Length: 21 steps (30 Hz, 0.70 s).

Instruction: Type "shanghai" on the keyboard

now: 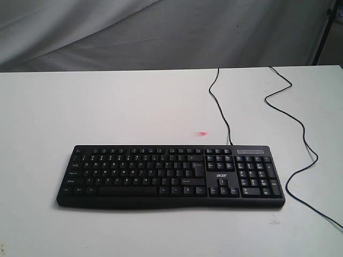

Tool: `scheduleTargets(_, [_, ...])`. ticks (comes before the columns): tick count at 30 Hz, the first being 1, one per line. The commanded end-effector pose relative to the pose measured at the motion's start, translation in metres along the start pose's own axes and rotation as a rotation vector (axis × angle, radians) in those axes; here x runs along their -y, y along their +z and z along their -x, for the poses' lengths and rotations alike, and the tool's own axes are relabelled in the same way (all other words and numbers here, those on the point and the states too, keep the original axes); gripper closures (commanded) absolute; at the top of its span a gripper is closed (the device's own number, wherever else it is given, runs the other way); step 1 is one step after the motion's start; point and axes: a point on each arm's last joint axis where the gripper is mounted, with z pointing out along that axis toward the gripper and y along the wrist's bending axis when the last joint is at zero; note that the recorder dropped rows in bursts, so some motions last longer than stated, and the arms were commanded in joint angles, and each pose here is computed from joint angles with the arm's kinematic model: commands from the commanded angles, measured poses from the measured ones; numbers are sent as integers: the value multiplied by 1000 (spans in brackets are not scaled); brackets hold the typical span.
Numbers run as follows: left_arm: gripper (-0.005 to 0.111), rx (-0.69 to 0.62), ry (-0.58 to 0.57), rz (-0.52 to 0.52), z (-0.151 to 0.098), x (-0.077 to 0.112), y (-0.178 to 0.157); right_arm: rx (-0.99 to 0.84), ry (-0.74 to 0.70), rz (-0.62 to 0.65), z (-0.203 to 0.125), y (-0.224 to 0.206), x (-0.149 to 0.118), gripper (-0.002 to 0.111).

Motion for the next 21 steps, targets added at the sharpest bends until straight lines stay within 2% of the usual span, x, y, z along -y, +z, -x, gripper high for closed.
scheduleTargets(1, [106,-5,-3,-5,-2,0,1,59,-11,-31,-9,-15,0,108])
scheduleTargets(8, [106,-5,-3,-5,-2,0,1,78,-21,-43,-38,-24,-3,108])
scheduleTargets(14, [106,-5,-3,-5,-2,0,1,45,75,-25,-92,-22,-10,108])
scheduleTargets(21, [106,-5,-3,-5,-2,0,1,-42,84,-21,-137,-4,-13,108])
